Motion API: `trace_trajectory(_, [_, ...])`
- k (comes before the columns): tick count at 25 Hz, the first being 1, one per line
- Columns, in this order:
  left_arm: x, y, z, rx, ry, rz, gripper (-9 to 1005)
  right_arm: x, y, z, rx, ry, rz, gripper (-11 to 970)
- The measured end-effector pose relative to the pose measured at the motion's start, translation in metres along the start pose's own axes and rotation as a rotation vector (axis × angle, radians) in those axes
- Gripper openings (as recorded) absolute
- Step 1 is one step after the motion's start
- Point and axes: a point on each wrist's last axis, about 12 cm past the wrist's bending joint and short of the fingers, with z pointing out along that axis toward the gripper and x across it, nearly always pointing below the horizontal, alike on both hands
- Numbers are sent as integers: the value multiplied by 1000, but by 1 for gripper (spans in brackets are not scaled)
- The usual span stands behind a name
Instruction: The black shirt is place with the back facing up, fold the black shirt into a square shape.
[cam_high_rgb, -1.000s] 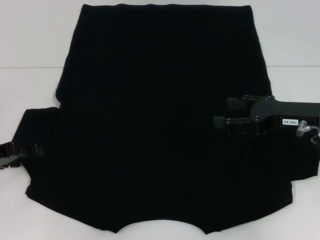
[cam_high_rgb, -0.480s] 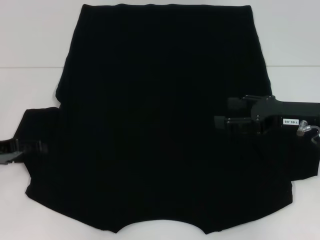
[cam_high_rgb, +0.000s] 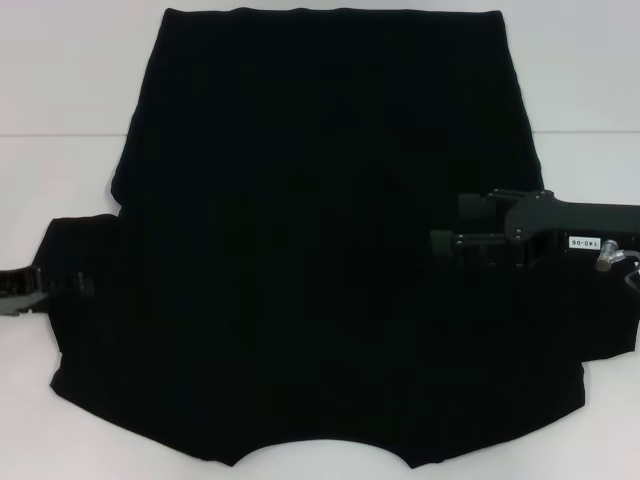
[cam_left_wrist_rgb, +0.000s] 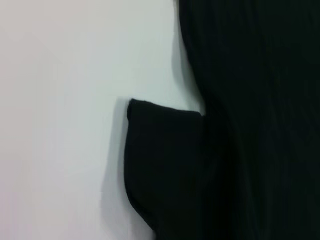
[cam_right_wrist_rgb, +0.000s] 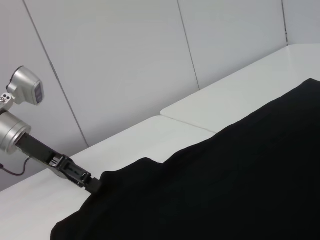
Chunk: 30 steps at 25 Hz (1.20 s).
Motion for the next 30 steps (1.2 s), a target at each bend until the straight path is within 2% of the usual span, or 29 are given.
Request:
trace_trajectory(6, [-3,2,2,-33,-25,11,723,0,0,-1,2,-4,1,916])
trace_trajectory(17, [-5,1,6,-53,-37,25,222,0,-1,-2,4,-10,5,915])
trace_trajectory(22, [-6,2,6,-59,-48,30,27,0,-1,-2,7,-10,6,915])
trace_trajectory(30, [-8,0,8,-65,-51,42,8,1,-1,-2,7,-10,8,915])
